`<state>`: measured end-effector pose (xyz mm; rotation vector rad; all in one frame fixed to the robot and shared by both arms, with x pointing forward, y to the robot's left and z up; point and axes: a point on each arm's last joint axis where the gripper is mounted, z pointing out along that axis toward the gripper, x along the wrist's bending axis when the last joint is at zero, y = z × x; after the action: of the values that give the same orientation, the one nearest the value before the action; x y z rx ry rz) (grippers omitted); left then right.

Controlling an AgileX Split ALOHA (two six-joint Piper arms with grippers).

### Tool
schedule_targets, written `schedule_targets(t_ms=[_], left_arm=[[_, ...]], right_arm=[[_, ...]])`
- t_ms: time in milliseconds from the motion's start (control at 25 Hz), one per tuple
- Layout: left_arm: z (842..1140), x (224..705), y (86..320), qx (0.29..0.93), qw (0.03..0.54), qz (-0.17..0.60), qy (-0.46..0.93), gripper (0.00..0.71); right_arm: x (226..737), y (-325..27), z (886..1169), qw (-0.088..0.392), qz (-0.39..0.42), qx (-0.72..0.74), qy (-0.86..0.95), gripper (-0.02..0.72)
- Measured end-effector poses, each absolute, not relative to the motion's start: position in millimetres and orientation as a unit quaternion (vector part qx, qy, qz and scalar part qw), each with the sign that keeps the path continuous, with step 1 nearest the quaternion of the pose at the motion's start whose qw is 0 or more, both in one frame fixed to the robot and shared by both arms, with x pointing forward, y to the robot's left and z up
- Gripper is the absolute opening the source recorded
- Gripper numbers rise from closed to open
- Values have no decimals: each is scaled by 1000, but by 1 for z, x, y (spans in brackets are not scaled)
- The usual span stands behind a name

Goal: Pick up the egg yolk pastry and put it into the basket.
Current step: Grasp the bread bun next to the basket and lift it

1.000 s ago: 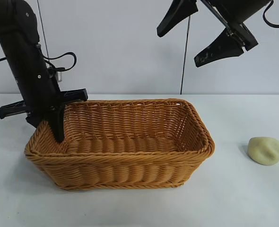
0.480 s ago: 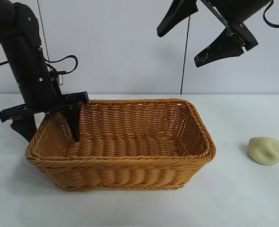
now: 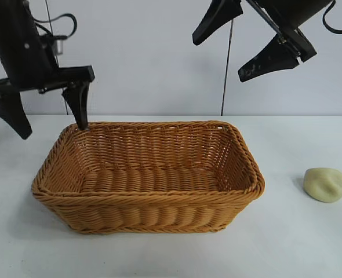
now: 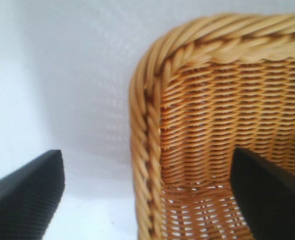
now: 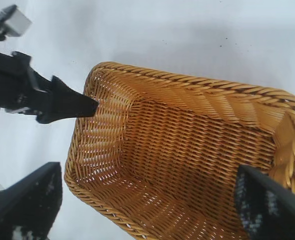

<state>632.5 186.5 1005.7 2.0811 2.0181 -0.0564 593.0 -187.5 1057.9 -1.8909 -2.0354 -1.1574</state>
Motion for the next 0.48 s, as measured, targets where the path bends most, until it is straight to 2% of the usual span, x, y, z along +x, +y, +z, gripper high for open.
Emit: schedule_targets(t_ms=[160,320,480], left_arm=[[1023,630,191,720,125,11,683,694],[1026,631,201,718,114,21,686,694],[1026,636,227,703,102,37,703,694]], right_arm=[[593,-187,1058,66,-384,-627,-675,642],[593,-187,1058,66,-384,-627,-675,642],[593,-187,1058,66,-384,-627,-675,642]])
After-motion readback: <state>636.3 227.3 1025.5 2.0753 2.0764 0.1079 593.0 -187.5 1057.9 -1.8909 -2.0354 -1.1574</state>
